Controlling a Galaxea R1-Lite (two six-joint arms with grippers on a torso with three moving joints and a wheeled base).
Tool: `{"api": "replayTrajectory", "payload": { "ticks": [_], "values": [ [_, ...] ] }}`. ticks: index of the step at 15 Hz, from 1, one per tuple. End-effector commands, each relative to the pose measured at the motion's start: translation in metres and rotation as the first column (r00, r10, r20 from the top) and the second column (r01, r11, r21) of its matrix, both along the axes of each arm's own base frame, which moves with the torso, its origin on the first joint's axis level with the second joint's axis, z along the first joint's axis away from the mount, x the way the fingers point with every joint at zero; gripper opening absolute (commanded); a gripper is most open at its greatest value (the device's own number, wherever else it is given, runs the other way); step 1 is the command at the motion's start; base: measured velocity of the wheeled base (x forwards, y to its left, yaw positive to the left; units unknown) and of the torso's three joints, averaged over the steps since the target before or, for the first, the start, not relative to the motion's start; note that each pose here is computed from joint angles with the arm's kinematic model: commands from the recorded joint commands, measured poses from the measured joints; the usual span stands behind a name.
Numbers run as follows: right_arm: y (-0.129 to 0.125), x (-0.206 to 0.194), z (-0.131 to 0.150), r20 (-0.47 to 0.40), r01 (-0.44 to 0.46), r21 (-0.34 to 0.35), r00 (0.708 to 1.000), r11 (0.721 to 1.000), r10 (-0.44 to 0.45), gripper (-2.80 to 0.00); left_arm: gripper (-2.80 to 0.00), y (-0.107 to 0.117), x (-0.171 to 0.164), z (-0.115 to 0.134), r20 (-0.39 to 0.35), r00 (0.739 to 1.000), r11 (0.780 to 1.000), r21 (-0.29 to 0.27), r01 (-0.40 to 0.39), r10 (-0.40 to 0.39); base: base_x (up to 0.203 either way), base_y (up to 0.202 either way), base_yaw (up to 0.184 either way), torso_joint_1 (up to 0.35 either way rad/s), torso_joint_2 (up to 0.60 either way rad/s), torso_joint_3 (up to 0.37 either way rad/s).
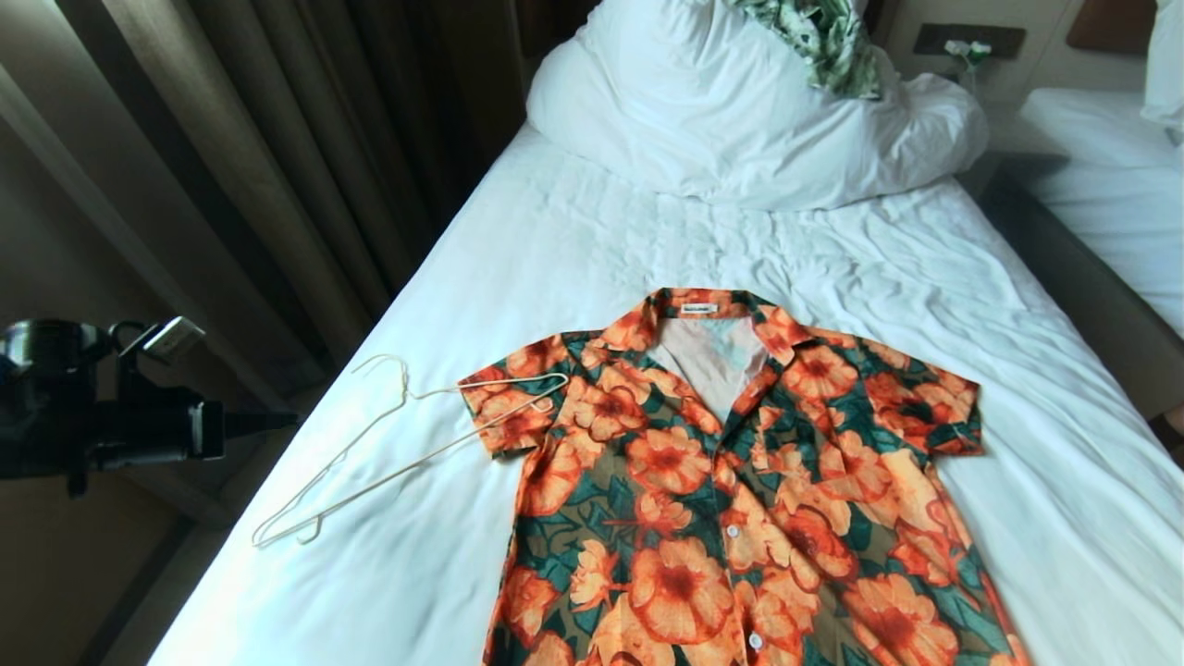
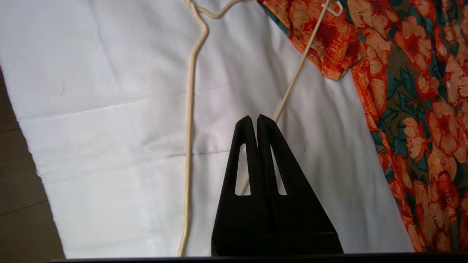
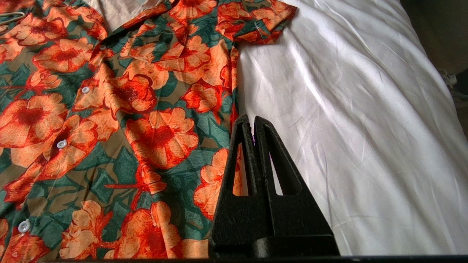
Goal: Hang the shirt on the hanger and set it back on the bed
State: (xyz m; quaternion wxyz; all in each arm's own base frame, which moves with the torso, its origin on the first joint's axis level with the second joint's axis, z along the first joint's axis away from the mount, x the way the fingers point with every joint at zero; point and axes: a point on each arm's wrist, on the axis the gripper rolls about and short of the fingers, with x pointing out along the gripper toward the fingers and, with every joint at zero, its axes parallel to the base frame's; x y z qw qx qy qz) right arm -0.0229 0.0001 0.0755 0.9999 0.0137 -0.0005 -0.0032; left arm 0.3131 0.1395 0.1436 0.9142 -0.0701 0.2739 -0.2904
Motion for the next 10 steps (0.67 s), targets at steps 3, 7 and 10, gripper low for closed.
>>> {"api": "replayTrajectory", "payload": {
  "ticks": [3,7,10],
  "values": [
    [0.0,0.0,0.0,0.001,0.0,0.0,1.0,1.0,0.0,-2.8,0.0,0.022,0.028,-0.04,-0.058,0.998,1.0,-0.023,0.002,-0.004,0.0,0.0,0.0,0.0,0.0,0.0],
    [0.0,0.0,0.0,0.0,0.0,0.0,1.0,1.0,0.0,-2.8,0.0,0.039,0.04,-0.063,-0.079,0.997,0.999,-0.033,-0.011,0.009,0.0,0.0,0.0,0.0,0.0,0.0],
    [0.0,0.0,0.0,0.001,0.0,0.0,1.0,1.0,0.0,-2.8,0.0,0.045,0.046,-0.074,-0.087,0.996,0.999,-0.047,-0.014,0.01,0.0,0.0,0.0,0.0,0.0,0.0]
  ]
}}
